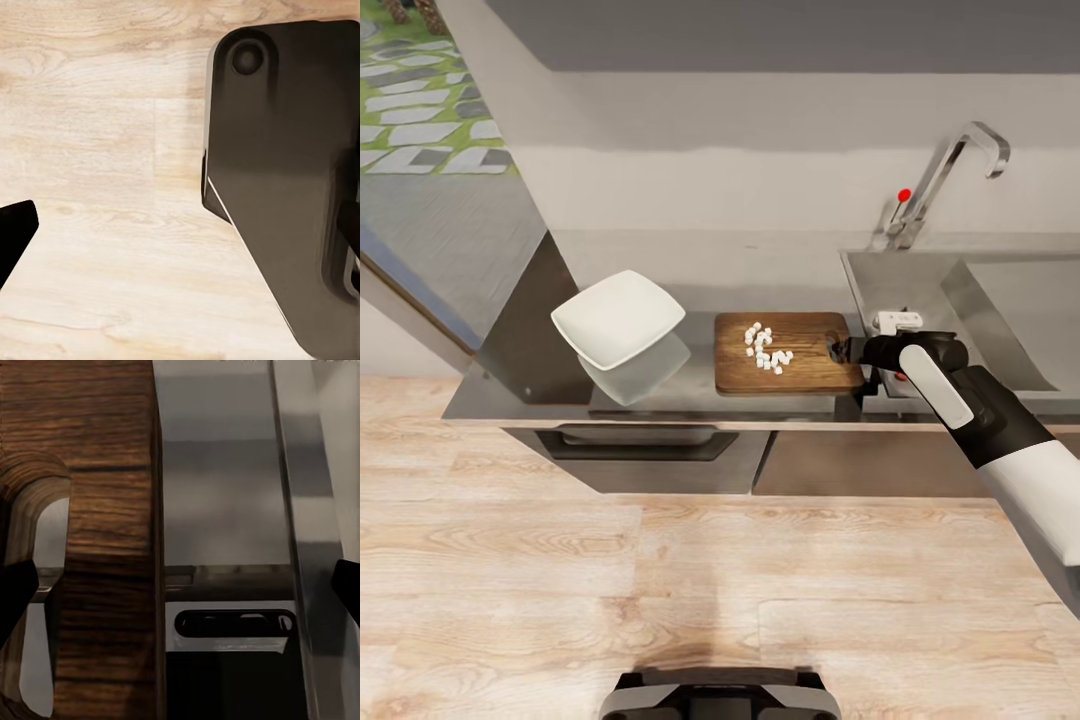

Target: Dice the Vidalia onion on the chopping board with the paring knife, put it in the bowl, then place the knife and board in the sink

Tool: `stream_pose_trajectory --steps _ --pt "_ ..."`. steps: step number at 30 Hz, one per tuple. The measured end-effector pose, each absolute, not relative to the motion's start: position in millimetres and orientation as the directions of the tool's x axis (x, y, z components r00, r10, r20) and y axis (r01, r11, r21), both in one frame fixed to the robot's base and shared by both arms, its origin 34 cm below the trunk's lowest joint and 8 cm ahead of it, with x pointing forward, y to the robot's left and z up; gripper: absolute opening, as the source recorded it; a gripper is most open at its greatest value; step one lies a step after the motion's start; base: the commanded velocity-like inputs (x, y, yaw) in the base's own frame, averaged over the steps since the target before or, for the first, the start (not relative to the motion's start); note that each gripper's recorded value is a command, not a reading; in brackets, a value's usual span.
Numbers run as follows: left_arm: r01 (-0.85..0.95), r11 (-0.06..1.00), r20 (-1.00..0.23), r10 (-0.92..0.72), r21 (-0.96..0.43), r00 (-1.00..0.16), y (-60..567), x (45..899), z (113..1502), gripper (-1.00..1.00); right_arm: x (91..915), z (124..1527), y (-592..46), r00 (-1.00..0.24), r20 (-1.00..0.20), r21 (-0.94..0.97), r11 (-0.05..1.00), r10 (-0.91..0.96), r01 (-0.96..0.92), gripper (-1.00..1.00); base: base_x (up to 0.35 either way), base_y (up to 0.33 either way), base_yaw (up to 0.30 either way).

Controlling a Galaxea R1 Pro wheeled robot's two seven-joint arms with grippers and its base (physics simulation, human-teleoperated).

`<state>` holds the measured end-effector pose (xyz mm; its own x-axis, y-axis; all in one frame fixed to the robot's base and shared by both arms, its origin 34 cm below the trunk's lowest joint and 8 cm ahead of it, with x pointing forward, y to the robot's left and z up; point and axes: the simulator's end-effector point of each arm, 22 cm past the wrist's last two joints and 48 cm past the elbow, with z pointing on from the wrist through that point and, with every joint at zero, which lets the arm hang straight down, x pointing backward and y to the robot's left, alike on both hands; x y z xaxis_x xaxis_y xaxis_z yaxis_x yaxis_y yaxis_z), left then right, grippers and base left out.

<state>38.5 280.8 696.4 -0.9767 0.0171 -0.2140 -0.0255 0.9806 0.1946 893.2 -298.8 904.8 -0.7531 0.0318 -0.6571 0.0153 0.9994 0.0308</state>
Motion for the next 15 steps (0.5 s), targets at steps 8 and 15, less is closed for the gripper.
stream_pose_trajectory --steps 8,15 --pt "-0.025 0.981 -0.213 0.017 0.195 -0.977 280.8 38.3 696.5 1.0 893.3 904.8 -298.4 -0.753 -0.658 0.031 0.999 0.031 0.014 -1.0 0.0 0.0 0.0" --pt "-0.025 0.981 -0.213 0.017 0.195 -0.977 280.8 38.0 696.5 1.0 893.4 903.9 -302.1 -0.753 -0.657 0.015 1.0 0.021 0.015 -1.0 0.0 0.0 0.0"
